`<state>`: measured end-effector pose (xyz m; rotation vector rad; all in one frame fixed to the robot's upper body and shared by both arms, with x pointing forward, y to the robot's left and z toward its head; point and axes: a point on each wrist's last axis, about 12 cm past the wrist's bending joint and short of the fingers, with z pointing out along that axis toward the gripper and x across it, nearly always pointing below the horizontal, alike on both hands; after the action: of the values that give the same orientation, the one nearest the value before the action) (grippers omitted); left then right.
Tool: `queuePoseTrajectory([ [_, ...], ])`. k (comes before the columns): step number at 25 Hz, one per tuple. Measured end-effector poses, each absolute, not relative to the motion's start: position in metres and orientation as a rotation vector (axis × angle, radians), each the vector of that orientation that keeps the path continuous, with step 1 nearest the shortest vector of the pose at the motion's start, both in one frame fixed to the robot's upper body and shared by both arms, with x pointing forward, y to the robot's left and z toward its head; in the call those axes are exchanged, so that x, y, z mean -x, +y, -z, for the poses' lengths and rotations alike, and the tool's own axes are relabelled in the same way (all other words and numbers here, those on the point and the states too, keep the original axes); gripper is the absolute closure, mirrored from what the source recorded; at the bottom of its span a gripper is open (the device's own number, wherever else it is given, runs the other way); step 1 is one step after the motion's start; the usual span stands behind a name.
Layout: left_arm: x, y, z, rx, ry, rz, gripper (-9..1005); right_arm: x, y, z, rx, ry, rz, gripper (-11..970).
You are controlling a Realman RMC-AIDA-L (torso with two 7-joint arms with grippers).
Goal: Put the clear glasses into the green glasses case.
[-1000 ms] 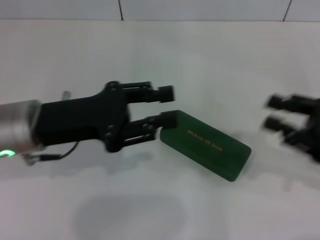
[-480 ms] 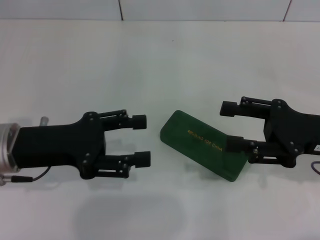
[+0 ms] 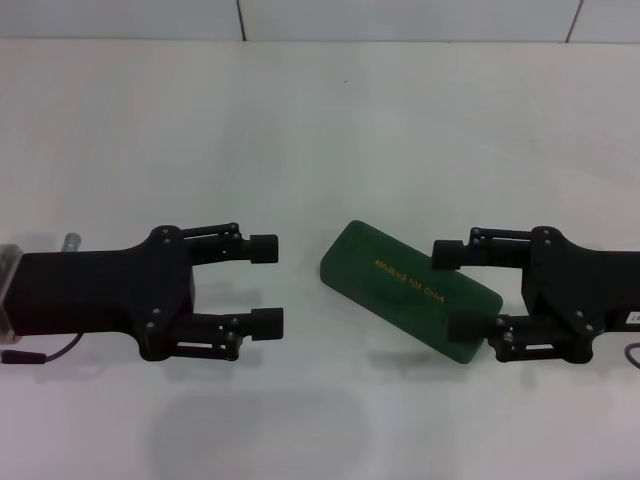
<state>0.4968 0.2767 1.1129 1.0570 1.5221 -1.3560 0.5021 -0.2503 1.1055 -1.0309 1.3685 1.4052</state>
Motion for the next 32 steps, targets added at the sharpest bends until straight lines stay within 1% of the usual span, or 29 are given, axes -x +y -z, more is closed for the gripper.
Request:
queuePoseTrajectory([
  [32,-0.4946,0.2755,-1.1124,-1.060,1.540,1.364,164,-0.5038,-0.2534,-1.1083,1.045,1.381,-1.384,252],
])
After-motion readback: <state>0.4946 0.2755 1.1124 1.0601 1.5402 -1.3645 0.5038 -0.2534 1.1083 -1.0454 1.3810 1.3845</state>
